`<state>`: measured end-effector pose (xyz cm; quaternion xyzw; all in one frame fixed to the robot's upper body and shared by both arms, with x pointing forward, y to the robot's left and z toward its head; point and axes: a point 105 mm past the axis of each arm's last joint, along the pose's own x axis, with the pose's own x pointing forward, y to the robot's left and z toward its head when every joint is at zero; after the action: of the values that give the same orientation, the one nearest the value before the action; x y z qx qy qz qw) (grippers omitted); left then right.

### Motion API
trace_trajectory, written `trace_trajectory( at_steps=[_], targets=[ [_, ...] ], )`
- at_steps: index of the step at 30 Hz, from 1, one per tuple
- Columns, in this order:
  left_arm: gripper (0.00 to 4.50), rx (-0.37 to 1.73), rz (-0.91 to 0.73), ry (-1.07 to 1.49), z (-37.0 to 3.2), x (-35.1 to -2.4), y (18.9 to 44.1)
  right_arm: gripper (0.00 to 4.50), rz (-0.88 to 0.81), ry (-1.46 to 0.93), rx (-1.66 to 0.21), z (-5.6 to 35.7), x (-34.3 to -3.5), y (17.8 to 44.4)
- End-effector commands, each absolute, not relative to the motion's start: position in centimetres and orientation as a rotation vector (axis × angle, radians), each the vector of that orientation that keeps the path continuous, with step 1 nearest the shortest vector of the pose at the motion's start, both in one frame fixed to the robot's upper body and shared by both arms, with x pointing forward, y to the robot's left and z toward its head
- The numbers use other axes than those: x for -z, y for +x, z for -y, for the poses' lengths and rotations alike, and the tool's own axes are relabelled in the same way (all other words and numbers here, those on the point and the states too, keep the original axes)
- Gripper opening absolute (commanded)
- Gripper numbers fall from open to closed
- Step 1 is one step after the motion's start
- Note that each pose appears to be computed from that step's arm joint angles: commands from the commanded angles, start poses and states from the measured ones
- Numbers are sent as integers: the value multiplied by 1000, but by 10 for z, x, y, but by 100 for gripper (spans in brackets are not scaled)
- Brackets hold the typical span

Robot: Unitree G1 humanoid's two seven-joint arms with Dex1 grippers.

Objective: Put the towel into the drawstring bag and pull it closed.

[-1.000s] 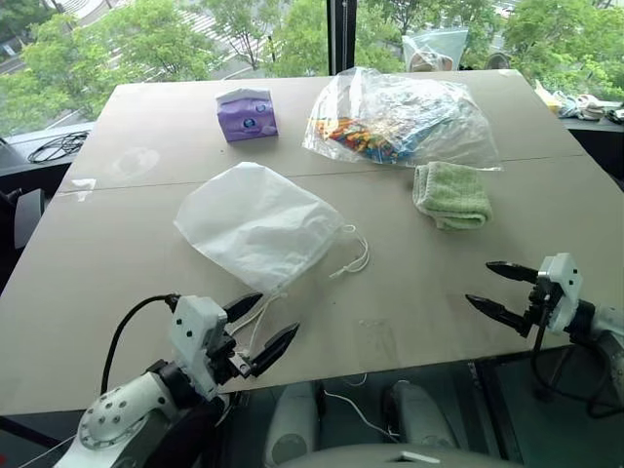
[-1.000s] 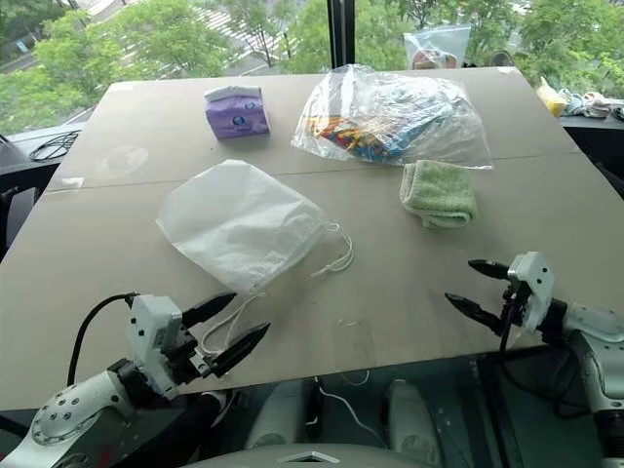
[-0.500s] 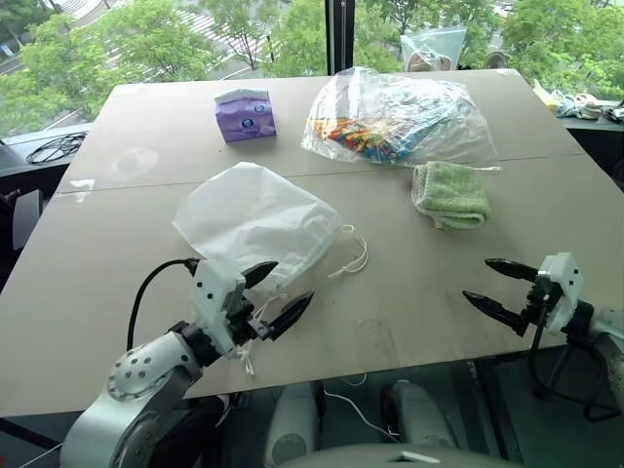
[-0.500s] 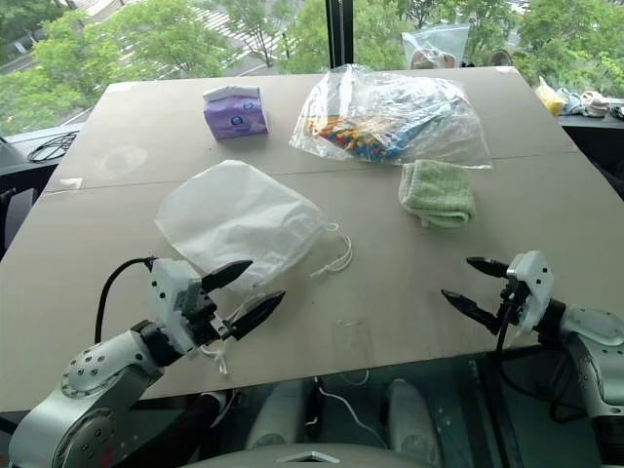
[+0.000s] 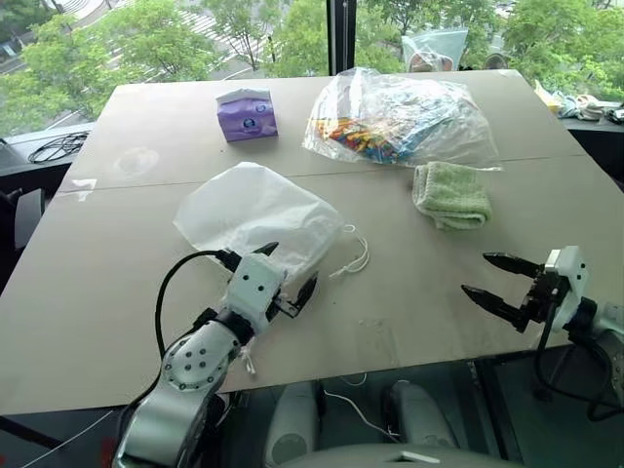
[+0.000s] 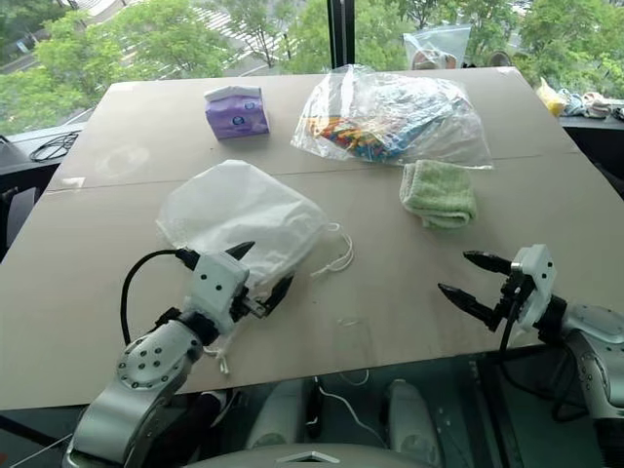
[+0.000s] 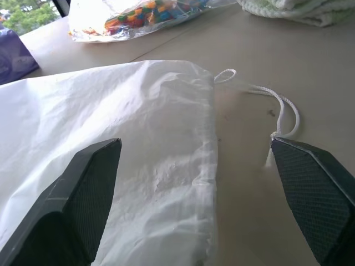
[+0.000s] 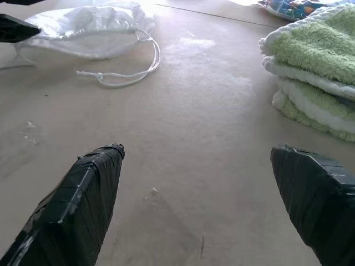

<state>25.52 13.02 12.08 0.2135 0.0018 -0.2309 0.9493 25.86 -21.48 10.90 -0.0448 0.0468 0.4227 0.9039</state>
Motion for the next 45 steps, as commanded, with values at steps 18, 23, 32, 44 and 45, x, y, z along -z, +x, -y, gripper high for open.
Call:
trace_trajectory(
  at_steps=[18, 23, 32, 44, 45],
  targets=[
    [442, 393, 173, 915, -115, -124, 278, 450, -20, -16, -1031, 175, -137, 241],
    [442, 283, 181, 900, -126, -124, 277, 450, -13, -15, -1020, 180, -140, 245],
    [442, 230, 163, 864, -131, -109, 276, 450, 13, -8, -1009, 179, -144, 251],
    [393, 110, 255, 868, -143, -129, 279, 450, 39, -8, -1003, 178, -146, 251],
    [369, 104, 257, 863, -144, -129, 280, 450, 52, -4, -1013, 176, -148, 250]
  ],
)
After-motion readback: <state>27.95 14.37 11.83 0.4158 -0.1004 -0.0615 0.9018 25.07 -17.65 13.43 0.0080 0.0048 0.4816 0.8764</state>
